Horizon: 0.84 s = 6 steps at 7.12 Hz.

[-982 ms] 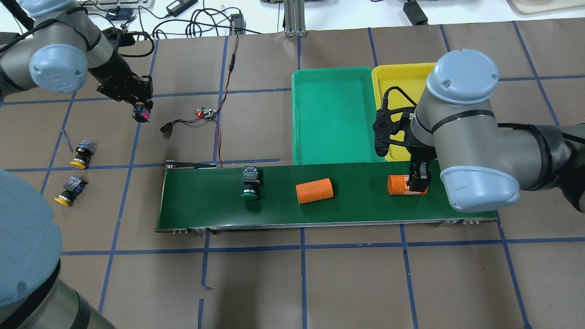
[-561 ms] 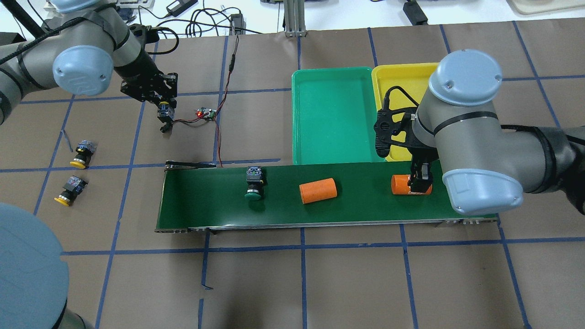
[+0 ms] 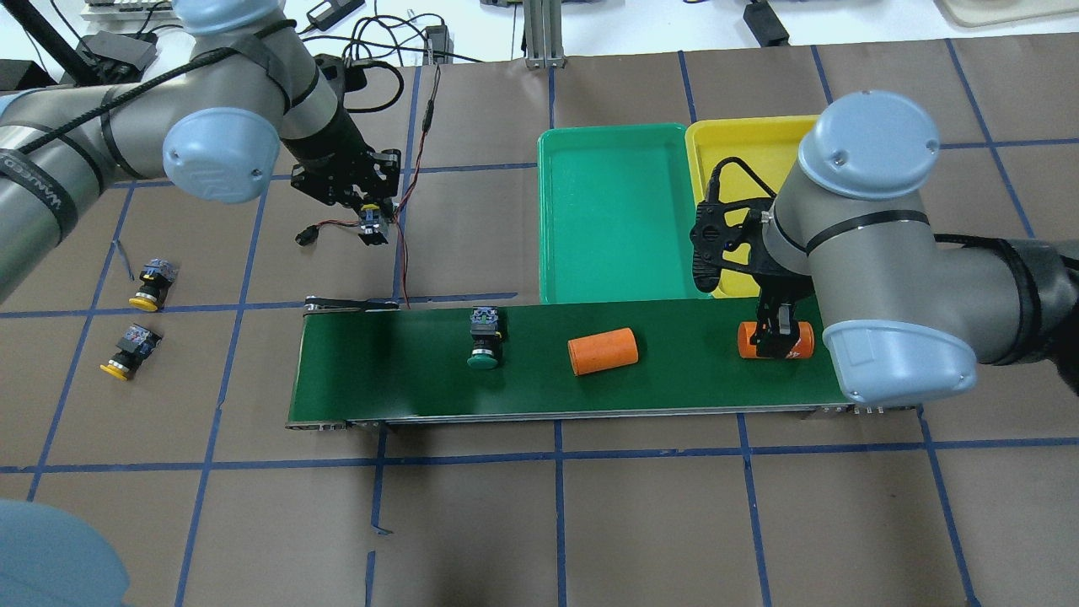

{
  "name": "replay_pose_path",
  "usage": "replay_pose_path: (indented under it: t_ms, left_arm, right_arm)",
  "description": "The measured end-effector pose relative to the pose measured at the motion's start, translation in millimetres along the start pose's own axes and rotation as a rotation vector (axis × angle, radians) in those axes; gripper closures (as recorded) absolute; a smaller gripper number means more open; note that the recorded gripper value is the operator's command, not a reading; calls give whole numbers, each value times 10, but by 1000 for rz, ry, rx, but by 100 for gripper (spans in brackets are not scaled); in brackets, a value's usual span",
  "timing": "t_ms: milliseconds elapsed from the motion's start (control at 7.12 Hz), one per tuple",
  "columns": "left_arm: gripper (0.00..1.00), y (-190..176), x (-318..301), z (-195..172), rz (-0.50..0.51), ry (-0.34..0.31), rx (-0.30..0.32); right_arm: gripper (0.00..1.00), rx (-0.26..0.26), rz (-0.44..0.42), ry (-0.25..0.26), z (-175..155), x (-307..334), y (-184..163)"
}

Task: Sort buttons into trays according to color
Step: 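Place the black push-button on the conveyor with the left gripper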

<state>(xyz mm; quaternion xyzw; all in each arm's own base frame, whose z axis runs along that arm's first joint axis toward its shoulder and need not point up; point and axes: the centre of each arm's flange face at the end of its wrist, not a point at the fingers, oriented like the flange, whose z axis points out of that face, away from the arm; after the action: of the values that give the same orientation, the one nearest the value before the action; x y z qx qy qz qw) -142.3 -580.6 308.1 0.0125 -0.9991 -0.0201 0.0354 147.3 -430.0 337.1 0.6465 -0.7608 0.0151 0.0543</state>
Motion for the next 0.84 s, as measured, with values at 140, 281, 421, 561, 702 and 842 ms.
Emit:
replay_pose_path:
  t_ms: [140,281,421,561,702,842]
  left_arm:
    - [90,231,-28,196,-6,-34,-12]
    - [82,420,-59,366,-20,-50,-7]
    - [82,565,-68,468,-30,-54,-13]
    - [82,677,-58,520,-38,-53,-25]
    - [82,793,-47,590,-46,-47,-46]
    - [79,886,-37,632,-49,-40,-59]
  right_arm:
    - [0,0,-3,-3,10,2,-1]
    - [0,-1,-5,-5,19,6,3]
    - [0,-2,-6,-8,27,4,6]
    - [0,-2,-8,-14,50,-10,6]
    - [0,-2,-9,-23,88,-37,7]
    - [0,-3,-9,-30,119,-59,8]
